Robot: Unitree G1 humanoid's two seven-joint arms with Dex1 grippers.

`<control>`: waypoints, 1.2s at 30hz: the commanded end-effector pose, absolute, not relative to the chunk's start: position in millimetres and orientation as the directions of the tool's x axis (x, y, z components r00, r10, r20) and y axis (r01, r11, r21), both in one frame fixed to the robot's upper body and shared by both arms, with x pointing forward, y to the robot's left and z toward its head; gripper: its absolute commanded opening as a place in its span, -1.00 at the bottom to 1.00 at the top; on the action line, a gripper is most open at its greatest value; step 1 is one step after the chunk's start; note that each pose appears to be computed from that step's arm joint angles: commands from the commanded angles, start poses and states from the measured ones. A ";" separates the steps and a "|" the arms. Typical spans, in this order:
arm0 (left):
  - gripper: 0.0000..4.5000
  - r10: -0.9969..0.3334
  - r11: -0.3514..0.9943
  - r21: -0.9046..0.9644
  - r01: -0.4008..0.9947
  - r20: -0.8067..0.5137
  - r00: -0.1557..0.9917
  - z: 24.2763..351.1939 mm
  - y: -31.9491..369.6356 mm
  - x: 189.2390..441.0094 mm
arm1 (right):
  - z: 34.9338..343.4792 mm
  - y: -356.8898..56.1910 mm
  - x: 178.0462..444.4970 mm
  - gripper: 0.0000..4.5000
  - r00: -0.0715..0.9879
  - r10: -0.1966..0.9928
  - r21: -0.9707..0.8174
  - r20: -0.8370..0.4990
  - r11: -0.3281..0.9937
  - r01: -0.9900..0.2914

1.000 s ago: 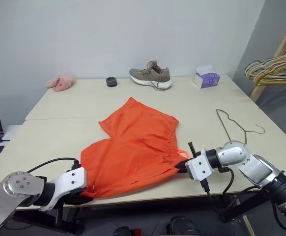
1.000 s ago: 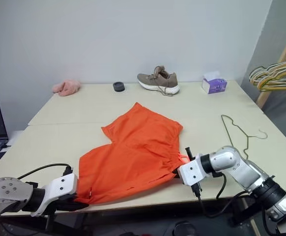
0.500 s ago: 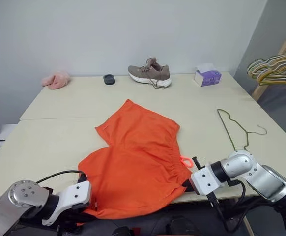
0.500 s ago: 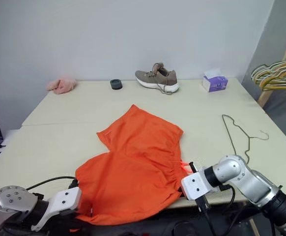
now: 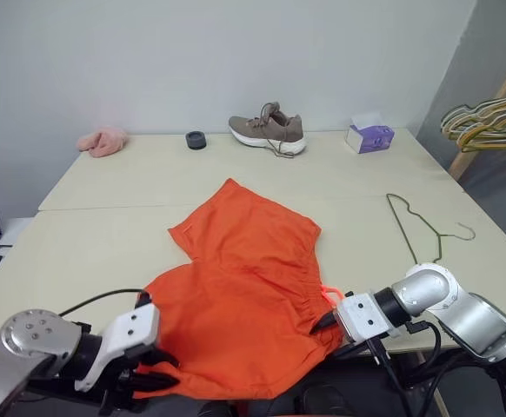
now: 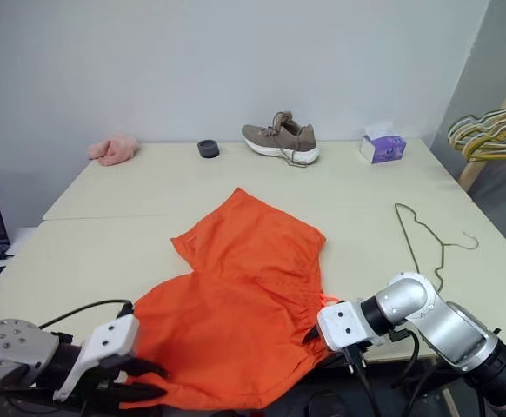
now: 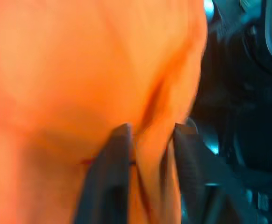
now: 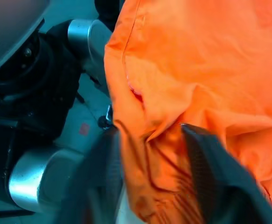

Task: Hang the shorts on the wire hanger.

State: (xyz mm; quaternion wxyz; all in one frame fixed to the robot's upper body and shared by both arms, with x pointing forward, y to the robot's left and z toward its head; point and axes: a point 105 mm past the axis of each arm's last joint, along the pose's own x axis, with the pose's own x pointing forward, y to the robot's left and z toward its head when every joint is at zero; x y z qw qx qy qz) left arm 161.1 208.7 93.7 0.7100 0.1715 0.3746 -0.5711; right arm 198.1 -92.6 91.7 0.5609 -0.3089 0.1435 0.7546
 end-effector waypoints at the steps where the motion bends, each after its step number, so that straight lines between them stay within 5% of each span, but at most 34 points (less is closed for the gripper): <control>1: 0.21 -0.713 0.325 -0.164 0.931 -0.689 0.128 113.8 210.7 174.3 | 105.5 -91.5 194.1 0.58 -0.185 0.797 -0.121 -0.575 -0.306 -0.944; 4: 0.60 -0.729 0.331 -0.179 0.927 -0.672 0.131 121.4 211.5 175.7 | 113.3 -90.8 193.5 1.00 -0.172 0.838 -0.098 -0.518 -0.257 -0.961; 6: 0.84 -0.734 0.338 -0.158 0.928 -0.661 0.155 125.3 211.7 180.4 | 121.8 -88.4 198.0 1.00 -0.134 0.875 -0.100 -0.464 -0.202 -0.974; 12: 0.84 -0.837 0.391 0.041 0.920 -0.400 0.374 158.9 177.7 229.7 | 151.1 -103.2 266.4 1.00 0.359 0.900 -0.204 -0.246 0.314 -0.927; 17: 0.84 -0.857 0.401 0.065 0.914 -0.325 0.399 166.1 164.8 243.2 | 152.4 -150.2 315.2 1.00 0.779 0.620 -0.206 -0.097 0.753 -0.625; 20: 0.84 -0.860 0.405 0.087 0.910 -0.302 0.411 167.5 160.3 254.0 | 142.1 -188.1 328.8 1.00 0.923 0.377 -0.165 -0.081 0.908 -0.385; 28: 0.84 -0.884 0.315 0.158 0.936 -0.310 0.350 168.7 141.3 276.6 | 114.3 -267.4 348.7 1.00 0.985 -0.085 -0.249 -0.150 0.967 0.045; 36: 0.84 -0.898 0.251 0.193 0.948 -0.320 0.303 166.2 131.8 282.0 | 83.4 -303.9 367.4 1.00 0.923 -0.205 -0.244 -0.326 0.961 0.127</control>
